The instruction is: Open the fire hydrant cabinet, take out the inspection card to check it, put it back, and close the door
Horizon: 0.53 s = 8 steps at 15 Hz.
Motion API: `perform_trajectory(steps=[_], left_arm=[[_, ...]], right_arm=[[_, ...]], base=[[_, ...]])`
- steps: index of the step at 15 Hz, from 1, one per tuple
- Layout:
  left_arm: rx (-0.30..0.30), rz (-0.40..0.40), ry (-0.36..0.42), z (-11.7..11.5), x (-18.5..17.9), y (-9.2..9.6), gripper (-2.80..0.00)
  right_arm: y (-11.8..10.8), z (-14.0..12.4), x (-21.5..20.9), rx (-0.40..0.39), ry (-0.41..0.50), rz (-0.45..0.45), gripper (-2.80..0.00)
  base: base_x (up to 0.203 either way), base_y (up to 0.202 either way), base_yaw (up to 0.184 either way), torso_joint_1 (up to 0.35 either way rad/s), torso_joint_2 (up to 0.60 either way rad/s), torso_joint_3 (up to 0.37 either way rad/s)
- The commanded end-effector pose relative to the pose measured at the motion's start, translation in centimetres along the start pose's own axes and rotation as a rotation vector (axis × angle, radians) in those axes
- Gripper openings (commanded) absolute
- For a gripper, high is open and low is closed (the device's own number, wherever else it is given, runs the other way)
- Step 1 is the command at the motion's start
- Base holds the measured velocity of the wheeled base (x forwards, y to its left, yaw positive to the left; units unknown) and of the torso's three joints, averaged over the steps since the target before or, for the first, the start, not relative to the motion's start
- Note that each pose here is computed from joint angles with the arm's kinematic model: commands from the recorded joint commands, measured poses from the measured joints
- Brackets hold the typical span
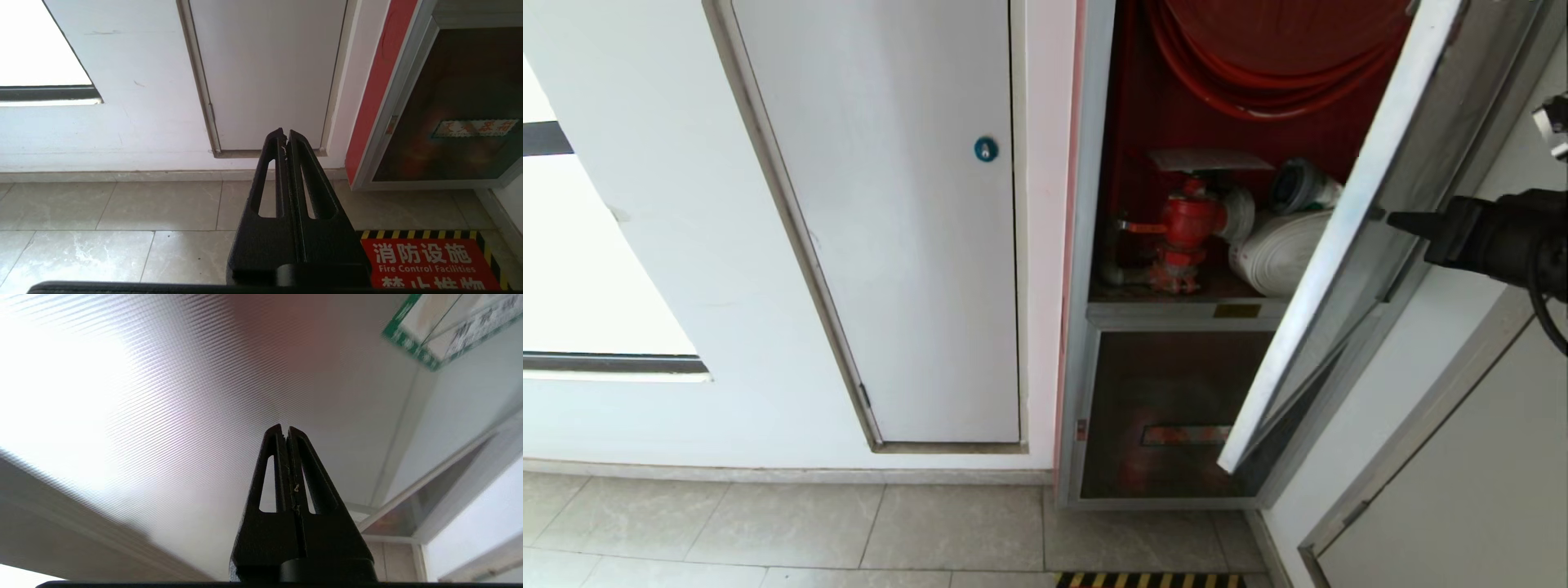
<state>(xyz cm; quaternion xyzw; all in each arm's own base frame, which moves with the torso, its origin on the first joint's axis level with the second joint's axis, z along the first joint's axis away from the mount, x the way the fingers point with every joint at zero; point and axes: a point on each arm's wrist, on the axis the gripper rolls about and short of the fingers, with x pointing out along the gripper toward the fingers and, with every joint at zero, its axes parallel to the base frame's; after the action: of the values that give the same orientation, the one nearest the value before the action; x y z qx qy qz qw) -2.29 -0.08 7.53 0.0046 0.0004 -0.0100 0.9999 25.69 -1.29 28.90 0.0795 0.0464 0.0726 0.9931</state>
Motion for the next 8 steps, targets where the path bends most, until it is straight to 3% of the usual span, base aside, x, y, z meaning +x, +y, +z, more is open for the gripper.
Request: perform_trajectory(steps=[1,8], left_arm=[[0.0,0.0,0.001,0.0,0.0,0.0,-2.8],[0.0,0.0,0.001,0.0,0.0,0.0,-2.8]], right_arm=[[-0.4,-0.8,3.7,0.01,0.047,0.013,-2.8],[-0.4,0.5,12.1,-0.008,-0.006,0.056,-2.8]], base=[[0.0,0.0,0.0,0.0,0.0,0.0],[0.0,0.0,0.0,0.0,0.0,0.0]])
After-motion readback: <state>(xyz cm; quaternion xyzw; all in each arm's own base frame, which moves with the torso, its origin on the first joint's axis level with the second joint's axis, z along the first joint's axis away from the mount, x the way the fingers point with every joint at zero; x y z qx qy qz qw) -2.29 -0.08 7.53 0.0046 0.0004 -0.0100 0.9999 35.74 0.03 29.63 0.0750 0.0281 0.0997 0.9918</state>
